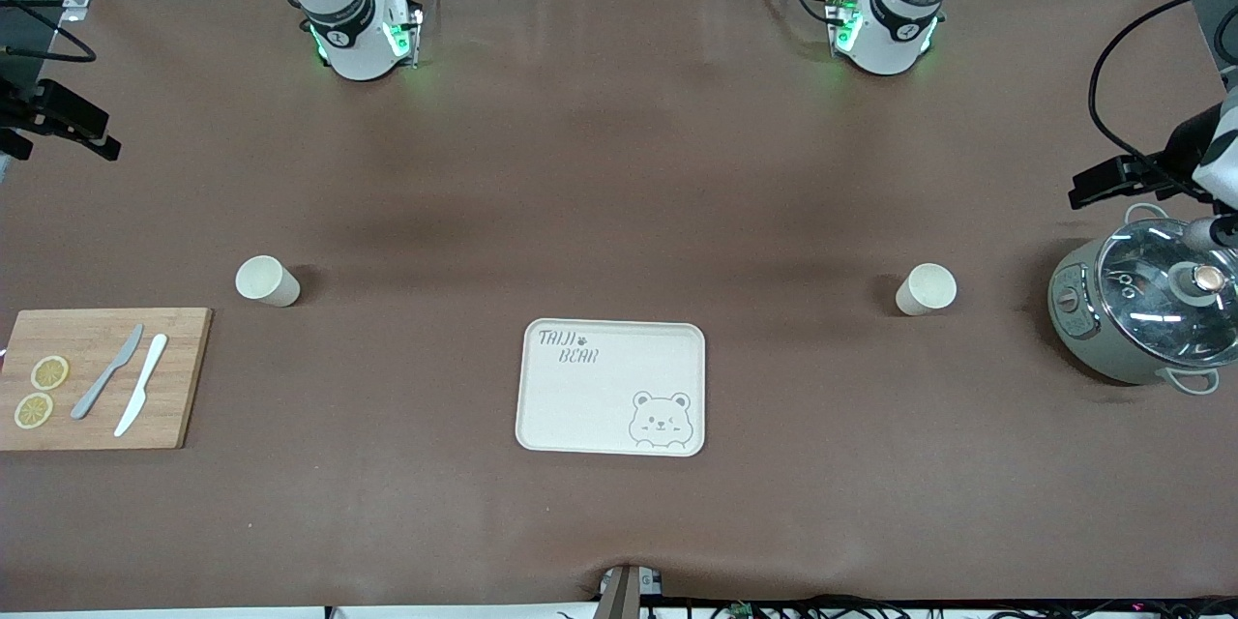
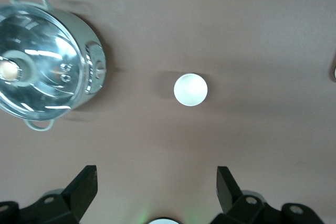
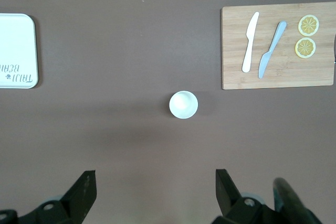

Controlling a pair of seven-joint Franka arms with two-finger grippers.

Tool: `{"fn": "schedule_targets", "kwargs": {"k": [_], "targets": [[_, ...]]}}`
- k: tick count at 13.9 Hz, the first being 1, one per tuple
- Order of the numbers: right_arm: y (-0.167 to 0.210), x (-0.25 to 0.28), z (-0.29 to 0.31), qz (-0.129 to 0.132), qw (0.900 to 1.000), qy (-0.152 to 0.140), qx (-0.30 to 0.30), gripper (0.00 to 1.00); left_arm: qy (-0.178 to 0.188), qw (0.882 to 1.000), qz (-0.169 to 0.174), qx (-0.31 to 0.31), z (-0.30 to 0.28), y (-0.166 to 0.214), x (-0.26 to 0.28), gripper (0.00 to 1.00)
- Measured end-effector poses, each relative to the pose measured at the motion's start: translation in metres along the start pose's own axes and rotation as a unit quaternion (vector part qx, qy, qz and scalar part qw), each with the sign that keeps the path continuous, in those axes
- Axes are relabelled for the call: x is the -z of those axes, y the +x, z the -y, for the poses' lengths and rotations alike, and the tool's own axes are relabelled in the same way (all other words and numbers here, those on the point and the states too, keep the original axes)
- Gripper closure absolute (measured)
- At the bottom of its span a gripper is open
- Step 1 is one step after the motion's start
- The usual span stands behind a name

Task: Place white IKEA cup upright on tray with both arms
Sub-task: 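Move the left gripper down toward the white paper cup beside the pot, then close the left gripper around the white paper cup's rim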

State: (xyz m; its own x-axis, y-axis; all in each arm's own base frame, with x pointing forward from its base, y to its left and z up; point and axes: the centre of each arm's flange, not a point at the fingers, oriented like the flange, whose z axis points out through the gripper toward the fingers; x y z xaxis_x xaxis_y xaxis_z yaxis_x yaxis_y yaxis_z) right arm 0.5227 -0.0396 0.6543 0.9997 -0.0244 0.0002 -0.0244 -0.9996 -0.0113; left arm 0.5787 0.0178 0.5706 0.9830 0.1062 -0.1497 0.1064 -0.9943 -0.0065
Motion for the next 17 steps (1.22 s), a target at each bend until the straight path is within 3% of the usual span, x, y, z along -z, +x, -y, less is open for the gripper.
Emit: {"fn": "schedule_targets", "kwargs": {"k": [5,8,17], "targets": [[0.0,0.0,0.0,0.0,1.0,0.0,0.0,0.0,-0.016,1.0,0.021,0.01,0.003,0.01,-0.049,0.0],[0.0,0.0,0.0,0.0,1.0,0.0,0.0,0.0,-0.016,1.0,0.013,0.007,-0.004,0.014,-0.086,0.0],[0.0,0.0,0.0,0.0,1.0,0.0,0.0,0.0,-0.022,0.997,-0.068,0.008,-0.015,0.019,-0.223,0.0]]}}
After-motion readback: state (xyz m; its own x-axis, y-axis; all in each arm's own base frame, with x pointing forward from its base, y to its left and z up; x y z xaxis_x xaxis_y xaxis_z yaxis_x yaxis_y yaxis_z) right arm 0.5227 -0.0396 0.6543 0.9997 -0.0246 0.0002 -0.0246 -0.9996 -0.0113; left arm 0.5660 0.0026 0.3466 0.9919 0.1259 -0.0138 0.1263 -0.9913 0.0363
